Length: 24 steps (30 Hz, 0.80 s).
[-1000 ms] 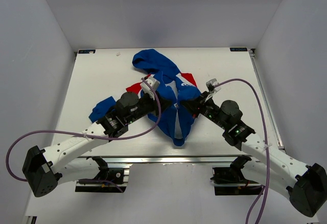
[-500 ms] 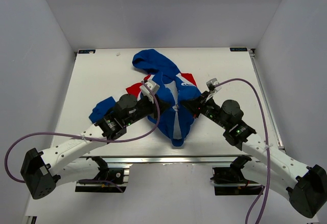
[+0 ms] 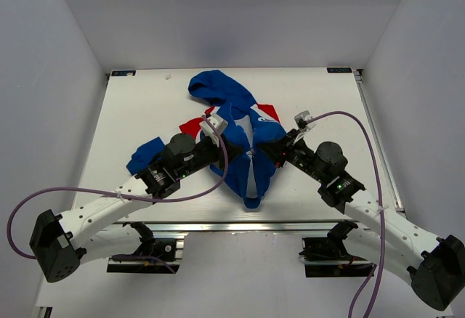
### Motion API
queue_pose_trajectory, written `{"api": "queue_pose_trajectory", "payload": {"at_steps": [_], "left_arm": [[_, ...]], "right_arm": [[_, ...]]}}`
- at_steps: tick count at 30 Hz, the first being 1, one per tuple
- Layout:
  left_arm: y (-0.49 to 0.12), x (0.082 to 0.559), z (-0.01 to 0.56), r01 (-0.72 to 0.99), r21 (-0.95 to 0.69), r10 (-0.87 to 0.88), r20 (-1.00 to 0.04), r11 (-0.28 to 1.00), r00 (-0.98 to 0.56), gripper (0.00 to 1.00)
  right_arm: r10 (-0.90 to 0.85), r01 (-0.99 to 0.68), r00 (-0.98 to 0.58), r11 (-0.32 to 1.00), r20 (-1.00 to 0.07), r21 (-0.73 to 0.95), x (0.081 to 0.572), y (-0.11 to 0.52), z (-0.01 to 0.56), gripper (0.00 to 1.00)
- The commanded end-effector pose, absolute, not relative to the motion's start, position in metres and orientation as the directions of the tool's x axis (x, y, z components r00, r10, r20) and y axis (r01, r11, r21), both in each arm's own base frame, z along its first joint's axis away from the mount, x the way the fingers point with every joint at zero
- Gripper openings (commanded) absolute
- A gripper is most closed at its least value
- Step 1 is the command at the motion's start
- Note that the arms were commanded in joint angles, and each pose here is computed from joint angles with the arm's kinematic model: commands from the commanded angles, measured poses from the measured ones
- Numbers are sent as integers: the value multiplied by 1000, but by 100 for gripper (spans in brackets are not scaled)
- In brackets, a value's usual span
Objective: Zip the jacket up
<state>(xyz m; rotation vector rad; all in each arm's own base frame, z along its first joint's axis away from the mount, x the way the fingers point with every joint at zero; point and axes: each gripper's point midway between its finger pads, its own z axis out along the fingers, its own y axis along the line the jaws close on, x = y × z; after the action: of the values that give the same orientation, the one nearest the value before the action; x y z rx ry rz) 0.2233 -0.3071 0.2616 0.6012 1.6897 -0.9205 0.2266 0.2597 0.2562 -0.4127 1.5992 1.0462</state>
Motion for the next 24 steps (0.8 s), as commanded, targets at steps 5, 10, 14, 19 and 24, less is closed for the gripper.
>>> {"api": "queue_pose_trajectory", "payload": {"at_steps": [5,10,14,19,24], "left_arm": [[-312,219,270,789,-290,-76,-952,542,-297,0],[-313,219,268,788,-295,-73,-949,541,-305,0],[-313,218,270,789,-296,-77,-950,538,-304,0],[-309,219,276,780,-300,-102,-951,550,-293,0],[-305,221,281,772,-291,-113,-954,565,-277,0]], "right_arm": [[340,-789,-230,484,-912,379,221,261,304,0],[337,-794,-236,474,-911,381,220,262,304,0],[339,-792,-238,474,-910,384,220,261,303,0],[331,-785,-248,482,-911,389,220,261,299,0],[332,-786,-246,481,-911,388,219,259,299,0]]}}
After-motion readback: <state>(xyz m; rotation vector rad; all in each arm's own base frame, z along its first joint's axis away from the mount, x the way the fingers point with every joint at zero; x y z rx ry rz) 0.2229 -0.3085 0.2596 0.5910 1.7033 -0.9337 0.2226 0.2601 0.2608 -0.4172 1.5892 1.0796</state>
